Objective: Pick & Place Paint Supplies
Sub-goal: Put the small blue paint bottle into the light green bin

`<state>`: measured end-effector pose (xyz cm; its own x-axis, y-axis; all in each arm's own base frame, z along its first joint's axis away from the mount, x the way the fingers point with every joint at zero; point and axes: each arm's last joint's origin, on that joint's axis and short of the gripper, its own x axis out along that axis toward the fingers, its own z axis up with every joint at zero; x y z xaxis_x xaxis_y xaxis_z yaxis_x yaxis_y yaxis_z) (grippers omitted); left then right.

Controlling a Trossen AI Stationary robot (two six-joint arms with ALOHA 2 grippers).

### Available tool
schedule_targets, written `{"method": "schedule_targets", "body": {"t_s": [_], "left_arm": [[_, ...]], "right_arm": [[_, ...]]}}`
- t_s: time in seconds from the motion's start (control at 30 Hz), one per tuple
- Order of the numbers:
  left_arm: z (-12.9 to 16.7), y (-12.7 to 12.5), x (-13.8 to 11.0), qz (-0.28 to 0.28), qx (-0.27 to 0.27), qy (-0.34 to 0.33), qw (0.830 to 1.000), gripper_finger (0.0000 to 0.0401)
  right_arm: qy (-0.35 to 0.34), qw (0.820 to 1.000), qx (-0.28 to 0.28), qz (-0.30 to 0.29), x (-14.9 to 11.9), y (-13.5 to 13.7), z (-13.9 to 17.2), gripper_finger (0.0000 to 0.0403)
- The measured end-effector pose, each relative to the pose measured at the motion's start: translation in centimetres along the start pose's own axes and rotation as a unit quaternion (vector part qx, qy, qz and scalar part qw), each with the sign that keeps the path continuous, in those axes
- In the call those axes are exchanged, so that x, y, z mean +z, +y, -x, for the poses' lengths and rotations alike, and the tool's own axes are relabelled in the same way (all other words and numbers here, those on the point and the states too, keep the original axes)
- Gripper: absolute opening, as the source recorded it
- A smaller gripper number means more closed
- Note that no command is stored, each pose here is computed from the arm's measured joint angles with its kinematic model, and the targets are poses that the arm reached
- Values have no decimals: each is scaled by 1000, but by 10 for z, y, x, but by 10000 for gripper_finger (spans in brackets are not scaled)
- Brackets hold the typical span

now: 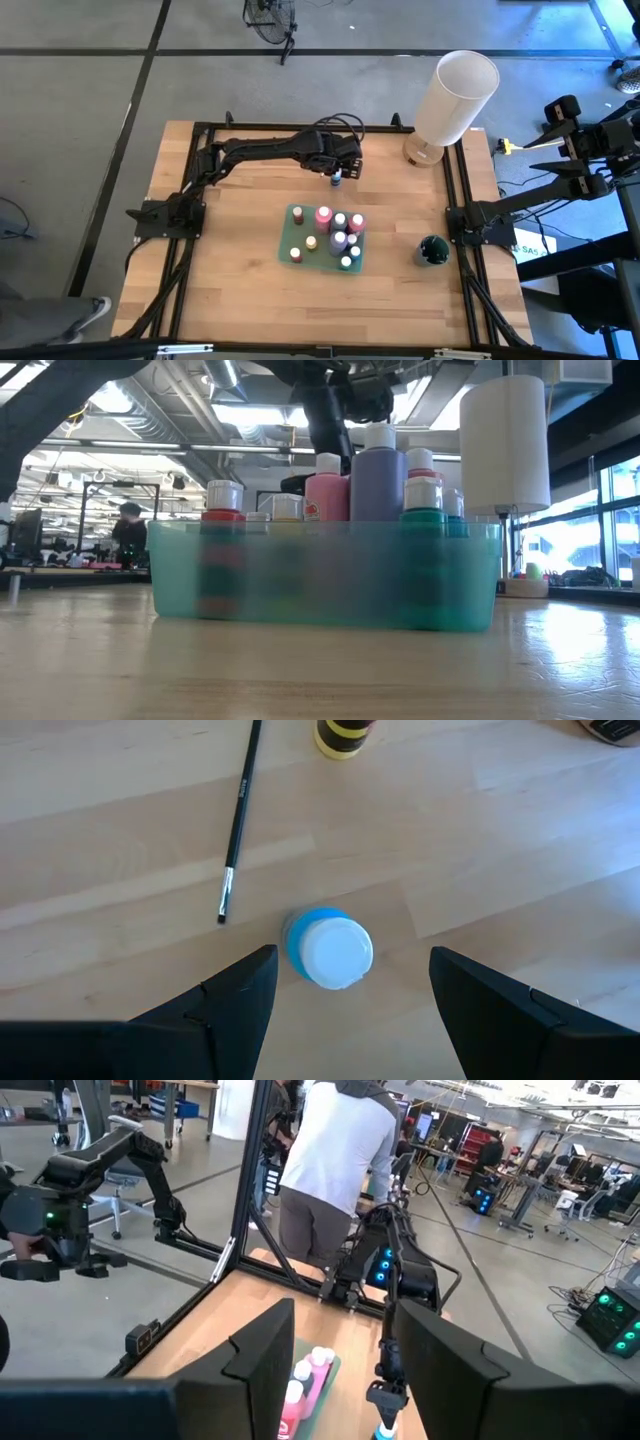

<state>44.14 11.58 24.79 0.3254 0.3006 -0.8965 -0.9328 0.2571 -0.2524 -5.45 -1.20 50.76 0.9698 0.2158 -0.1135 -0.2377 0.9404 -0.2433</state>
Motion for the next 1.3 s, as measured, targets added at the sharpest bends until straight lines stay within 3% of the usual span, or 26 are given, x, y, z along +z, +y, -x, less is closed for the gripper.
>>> {"method": "schedule_targets", "body": {"t_s": [0.87, 1.3], "left_arm": [[-1, -2, -5, 31, 10, -12, 999, 257], [-17, -2, -7, 30, 15, 6, 999, 257]], "right_arm": [[29, 1000, 8, 2, -6, 1, 0, 178], [31, 999, 8, 2, -6, 2, 0, 178]]}}
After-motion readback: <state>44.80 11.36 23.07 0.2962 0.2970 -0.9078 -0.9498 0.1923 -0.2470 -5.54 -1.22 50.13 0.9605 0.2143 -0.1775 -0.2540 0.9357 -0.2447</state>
